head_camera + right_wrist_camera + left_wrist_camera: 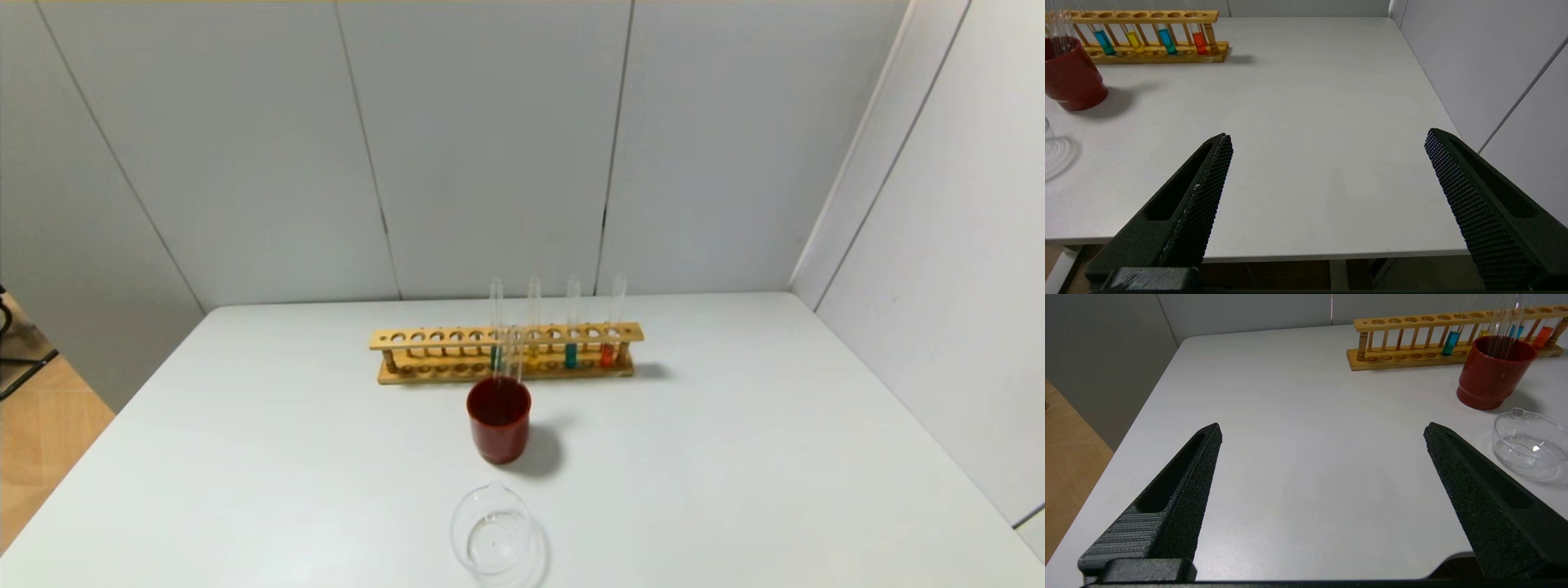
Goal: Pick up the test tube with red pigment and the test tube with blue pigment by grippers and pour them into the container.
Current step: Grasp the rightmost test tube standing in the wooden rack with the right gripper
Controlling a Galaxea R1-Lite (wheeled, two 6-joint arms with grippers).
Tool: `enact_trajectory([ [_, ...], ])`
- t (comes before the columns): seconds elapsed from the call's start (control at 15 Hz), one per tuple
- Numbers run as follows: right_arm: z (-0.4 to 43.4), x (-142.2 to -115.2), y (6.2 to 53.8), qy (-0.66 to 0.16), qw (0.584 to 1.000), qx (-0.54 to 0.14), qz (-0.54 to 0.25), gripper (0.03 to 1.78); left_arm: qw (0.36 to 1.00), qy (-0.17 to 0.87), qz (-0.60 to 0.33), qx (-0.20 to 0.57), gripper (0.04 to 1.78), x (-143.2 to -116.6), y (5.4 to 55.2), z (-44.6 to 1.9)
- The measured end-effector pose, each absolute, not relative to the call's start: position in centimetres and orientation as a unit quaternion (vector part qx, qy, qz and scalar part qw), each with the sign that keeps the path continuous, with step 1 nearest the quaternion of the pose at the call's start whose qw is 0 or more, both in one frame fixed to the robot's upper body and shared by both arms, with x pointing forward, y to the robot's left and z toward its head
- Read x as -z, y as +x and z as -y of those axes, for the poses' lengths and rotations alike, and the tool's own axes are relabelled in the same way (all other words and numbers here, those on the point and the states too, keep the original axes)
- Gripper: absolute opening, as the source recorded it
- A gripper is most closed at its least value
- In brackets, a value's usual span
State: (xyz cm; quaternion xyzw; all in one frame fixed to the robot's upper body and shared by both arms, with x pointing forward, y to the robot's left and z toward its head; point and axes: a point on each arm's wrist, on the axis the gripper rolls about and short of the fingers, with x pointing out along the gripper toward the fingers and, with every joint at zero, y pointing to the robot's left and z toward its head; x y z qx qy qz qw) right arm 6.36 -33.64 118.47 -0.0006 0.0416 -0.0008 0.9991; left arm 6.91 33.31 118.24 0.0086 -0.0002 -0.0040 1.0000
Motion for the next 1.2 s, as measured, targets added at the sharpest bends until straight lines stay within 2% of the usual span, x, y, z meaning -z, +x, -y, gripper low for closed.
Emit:
enact_trajectory([
  [0.67,33.6,-118.7,6.3,-0.017,0.999,-0.009,-0.034,1.72,1.0,0.009,0.0,0.004,1.75,-118.2,6.9,-33.3],
  [0.93,33.4,-122.8,4.7,-0.019,0.998,-0.052,0.013,1.72,1.0,0.009,0.0,0.004,1.75,-118.2,6.9,-33.3],
  [1.2,33.3,-128.1,4.4,-0.018,0.996,-0.083,0.028,1.72,1.0,0.009,0.0,0.004,1.75,-118.2,6.9,-33.3],
])
